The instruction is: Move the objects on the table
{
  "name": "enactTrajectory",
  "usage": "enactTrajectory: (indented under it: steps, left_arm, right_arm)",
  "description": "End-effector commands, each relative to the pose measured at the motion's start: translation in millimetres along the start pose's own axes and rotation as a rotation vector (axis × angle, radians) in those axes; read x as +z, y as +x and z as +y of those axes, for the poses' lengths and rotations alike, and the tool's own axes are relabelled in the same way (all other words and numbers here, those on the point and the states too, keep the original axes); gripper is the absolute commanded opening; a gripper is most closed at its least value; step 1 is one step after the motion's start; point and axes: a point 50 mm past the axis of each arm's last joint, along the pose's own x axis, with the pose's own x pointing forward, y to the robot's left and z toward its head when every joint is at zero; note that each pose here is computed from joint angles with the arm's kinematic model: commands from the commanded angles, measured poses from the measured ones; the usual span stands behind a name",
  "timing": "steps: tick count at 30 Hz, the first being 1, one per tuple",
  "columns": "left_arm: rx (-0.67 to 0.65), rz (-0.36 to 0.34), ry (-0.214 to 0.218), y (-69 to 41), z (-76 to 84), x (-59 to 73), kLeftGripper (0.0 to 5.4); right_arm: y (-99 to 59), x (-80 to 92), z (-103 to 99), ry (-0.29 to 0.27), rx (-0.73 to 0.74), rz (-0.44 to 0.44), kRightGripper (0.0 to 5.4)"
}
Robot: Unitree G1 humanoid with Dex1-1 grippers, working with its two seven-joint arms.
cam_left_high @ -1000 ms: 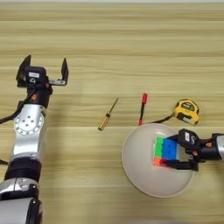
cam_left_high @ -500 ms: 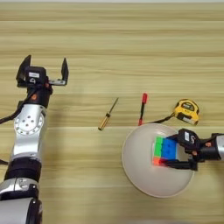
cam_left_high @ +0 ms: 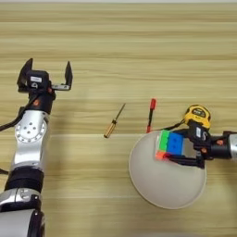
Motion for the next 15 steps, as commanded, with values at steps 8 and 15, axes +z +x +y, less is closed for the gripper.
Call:
enactTrajectory:
  steps: [8, 15]
  left_arm:
    - [-0.168, 0.037, 0.034, -3.1, -18.6, -4.2, 5.40]
    - [-0.528, 0.040, 0.034, -22.0, -49.5, -1.7, 5.40]
  right_arm:
    - [-5.9, 28.2, -14, -0.063, -0.012, -0.048, 3.32]
    - [-7.6, 38.7, -12, -0.074, 0.006, -0.068, 3.32]
